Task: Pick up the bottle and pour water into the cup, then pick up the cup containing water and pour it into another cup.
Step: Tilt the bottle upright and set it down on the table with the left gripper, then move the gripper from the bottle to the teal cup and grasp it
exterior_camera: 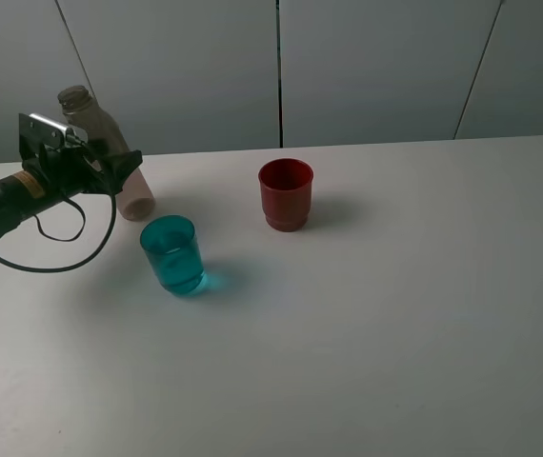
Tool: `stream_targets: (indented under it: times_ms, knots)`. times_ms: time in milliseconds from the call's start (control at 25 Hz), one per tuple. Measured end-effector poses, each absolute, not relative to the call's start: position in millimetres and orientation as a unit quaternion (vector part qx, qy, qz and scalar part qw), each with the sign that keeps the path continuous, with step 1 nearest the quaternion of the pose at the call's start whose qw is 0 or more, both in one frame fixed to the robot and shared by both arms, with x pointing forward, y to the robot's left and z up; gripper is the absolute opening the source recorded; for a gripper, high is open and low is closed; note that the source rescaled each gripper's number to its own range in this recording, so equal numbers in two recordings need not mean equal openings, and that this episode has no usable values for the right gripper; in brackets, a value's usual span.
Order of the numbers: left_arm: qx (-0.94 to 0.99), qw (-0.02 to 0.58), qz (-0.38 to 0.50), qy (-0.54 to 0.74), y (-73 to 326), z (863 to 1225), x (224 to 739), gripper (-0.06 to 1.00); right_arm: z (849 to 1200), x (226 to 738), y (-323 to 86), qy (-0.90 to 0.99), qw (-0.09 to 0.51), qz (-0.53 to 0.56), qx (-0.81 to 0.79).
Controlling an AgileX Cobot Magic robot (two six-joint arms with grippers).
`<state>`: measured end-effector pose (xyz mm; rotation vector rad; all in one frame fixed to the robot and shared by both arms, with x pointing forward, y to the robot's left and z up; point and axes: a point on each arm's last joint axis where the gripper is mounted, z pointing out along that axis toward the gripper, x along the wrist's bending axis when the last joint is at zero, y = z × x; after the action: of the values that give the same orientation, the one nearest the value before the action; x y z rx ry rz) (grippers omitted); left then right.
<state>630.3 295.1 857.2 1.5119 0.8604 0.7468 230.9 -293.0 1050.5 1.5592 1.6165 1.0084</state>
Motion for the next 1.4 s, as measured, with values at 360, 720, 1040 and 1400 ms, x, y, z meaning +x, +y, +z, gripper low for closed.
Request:
stream_targets:
  times_ms: [360, 720, 1040, 1400]
  knots:
    - [0.649, 0.588, 0.318, 0.362, 294.0, 857.7, 629.7, 0.99, 1050.5, 230.9, -293.0, 0.619, 0.333, 0.386, 0.597]
    - [0.665, 0.59, 0.305, 0.341, 290.0, 856.7, 626.9, 1.0, 1050.5, 230.9, -293.0, 0.619, 0.333, 0.386, 0.597]
    - [0.682, 0.58, 0.293, 0.334, 288.3, 859.6, 625.7, 1.0, 1050.5, 230.9, -293.0, 0.619, 0.333, 0.386, 0.597]
    - [0.713, 0.53, 0.296, 0.351, 292.3, 873.5, 624.0, 1.0, 1050.5, 230.9, -293.0, 0.619, 0.333, 0.386, 0.597]
